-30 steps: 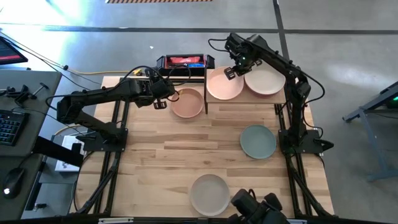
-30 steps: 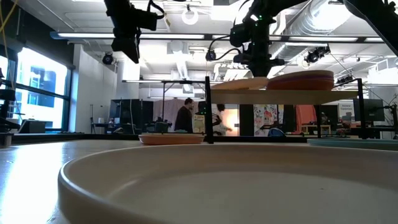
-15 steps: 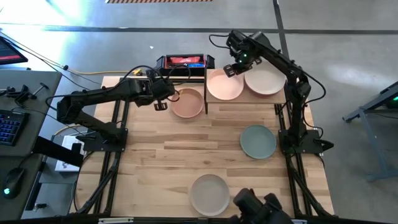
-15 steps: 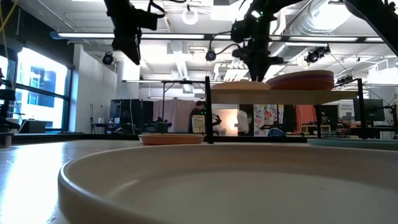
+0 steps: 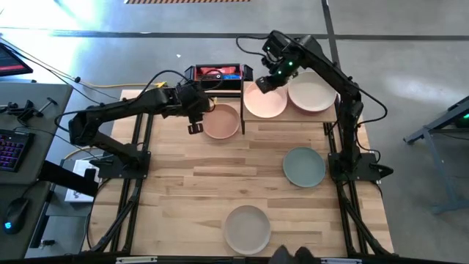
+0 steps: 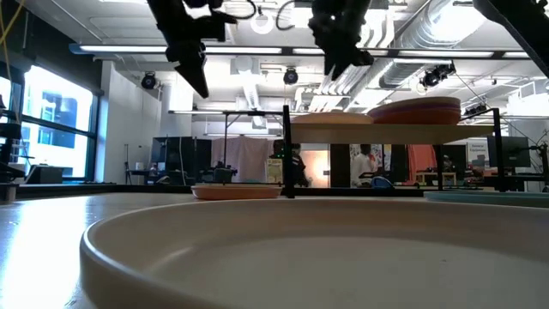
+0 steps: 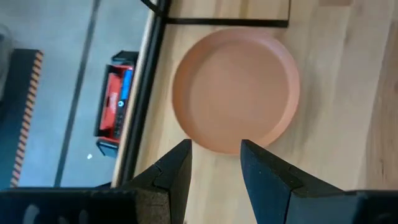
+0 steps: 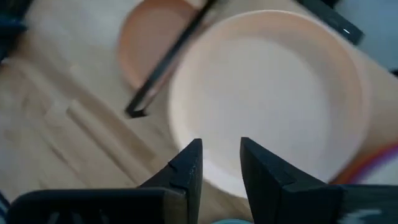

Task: Place and stack plates onto a shelf
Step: Stack the blue plate on top of the light orange plate on the shelf

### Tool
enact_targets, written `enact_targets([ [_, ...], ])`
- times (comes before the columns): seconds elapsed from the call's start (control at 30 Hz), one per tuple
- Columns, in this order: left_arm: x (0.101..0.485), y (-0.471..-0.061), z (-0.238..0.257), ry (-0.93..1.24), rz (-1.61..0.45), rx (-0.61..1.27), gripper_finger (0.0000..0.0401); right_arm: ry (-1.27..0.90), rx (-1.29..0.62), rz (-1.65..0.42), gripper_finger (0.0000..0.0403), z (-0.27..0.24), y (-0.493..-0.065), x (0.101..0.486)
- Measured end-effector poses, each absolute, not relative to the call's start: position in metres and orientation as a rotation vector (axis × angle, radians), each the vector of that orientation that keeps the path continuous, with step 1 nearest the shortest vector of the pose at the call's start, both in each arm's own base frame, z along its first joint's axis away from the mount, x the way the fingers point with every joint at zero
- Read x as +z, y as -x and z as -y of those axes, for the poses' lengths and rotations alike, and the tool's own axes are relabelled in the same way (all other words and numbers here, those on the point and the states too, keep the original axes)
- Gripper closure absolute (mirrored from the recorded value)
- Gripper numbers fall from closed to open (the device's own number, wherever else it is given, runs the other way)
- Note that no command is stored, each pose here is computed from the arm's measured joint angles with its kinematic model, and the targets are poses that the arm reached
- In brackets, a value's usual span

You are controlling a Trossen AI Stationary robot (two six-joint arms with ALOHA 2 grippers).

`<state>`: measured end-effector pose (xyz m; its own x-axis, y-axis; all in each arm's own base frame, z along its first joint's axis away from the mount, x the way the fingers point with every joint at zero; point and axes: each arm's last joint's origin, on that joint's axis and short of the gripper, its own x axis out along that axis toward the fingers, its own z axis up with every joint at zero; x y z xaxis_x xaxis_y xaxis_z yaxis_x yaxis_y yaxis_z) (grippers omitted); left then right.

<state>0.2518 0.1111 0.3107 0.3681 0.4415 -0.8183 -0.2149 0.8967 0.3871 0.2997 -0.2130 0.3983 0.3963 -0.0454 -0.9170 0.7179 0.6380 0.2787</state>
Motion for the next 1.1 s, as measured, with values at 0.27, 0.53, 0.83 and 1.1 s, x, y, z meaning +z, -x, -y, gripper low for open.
enact_targets([
  [0.27, 0.281, -0.269, -0.124, -0.223, -1.233, 0.349, 0.0275, -0.664, -0.412, -1.090, 0.0316, 0.174, -0.318, 0.403],
  [0.53, 0.258, -0.274, -0.129, -0.155, -1.362, 0.350, 0.0275, -0.527, -0.295, -1.132, 0.0316, 0.116, -0.341, 0.406],
  [0.83, 0.257, -0.261, -0.136, -0.098, -1.438, 0.383, 0.0275, -0.518, -0.359, -1.353, 0.0316, 0.065, -0.352, 0.359],
  [1.1, 0.256, -0.247, -0.149, -0.051, -1.504, 0.405, 0.0275, -0.727, -0.578, -1.499, 0.0316, 0.040, -0.315, 0.312],
])
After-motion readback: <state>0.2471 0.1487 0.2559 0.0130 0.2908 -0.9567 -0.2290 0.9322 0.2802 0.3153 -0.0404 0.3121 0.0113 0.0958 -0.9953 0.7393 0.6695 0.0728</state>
